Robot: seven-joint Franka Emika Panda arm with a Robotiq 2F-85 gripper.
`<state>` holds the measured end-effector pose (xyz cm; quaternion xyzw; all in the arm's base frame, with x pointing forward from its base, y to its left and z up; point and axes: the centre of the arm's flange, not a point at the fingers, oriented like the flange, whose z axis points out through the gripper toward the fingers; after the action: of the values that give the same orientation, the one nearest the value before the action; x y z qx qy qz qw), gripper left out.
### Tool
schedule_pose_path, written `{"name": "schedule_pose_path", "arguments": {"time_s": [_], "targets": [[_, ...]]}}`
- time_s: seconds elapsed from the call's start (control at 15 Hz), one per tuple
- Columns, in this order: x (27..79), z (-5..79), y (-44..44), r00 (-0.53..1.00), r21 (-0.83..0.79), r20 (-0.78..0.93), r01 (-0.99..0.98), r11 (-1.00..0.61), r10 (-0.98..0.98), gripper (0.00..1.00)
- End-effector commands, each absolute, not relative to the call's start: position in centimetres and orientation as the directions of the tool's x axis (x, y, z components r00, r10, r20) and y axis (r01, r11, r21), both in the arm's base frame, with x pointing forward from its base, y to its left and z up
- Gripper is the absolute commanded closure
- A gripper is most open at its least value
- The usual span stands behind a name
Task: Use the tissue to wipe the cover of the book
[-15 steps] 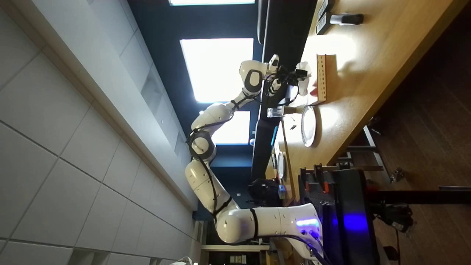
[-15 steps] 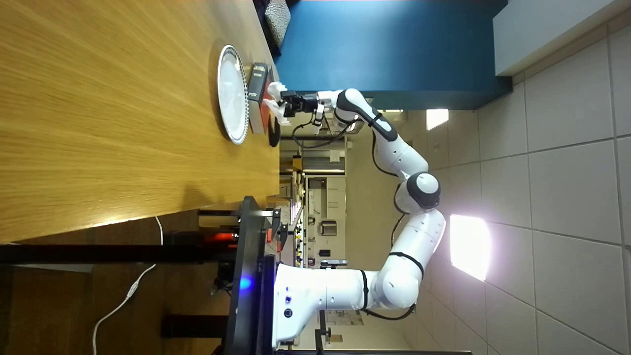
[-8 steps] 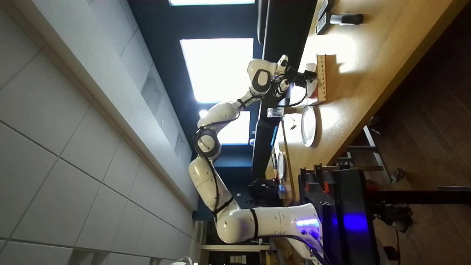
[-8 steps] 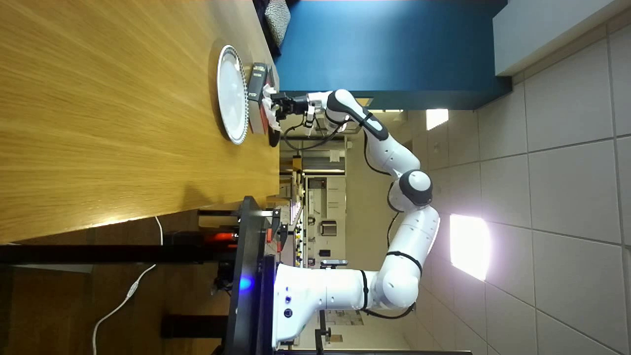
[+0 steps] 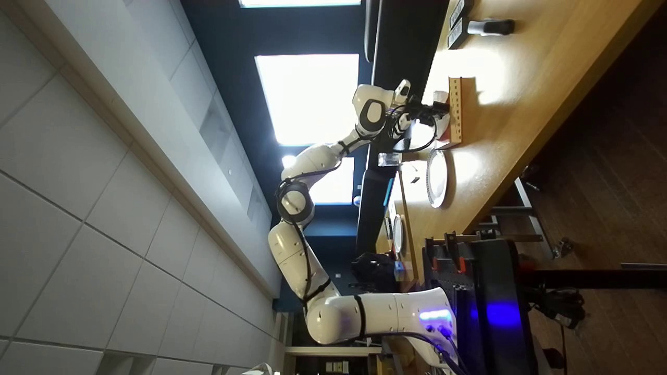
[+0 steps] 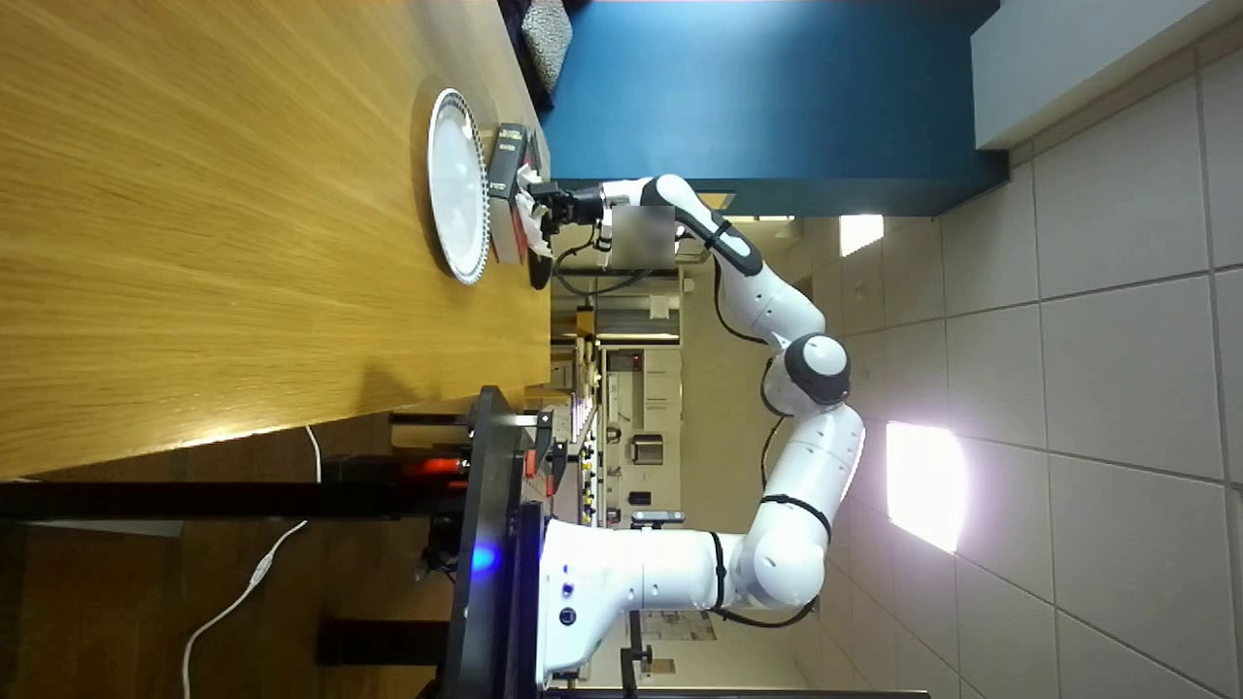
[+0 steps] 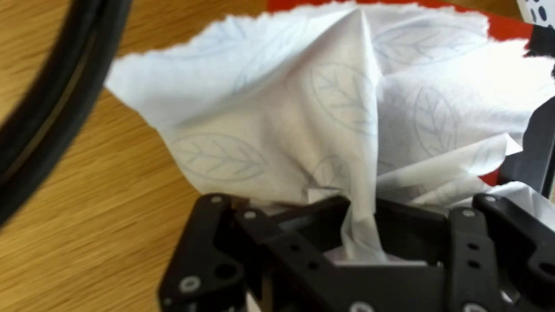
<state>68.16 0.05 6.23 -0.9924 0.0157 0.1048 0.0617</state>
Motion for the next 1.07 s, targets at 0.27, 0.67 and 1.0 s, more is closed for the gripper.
{"name": "schedule_pose_path", "arguments": {"time_s": [0.27,0.67,1.0], "targets": [[68.3,9.6,8.6,0.959,-0.200,-0.186,0.174,-0.964,0.212,1.00],[67.5,8.8,11.6,0.933,-0.217,-0.209,0.249,-0.944,0.294,1.00],[68.9,8.1,4.9,0.960,-0.175,-0.221,0.132,-0.976,0.170,1.00]]}}
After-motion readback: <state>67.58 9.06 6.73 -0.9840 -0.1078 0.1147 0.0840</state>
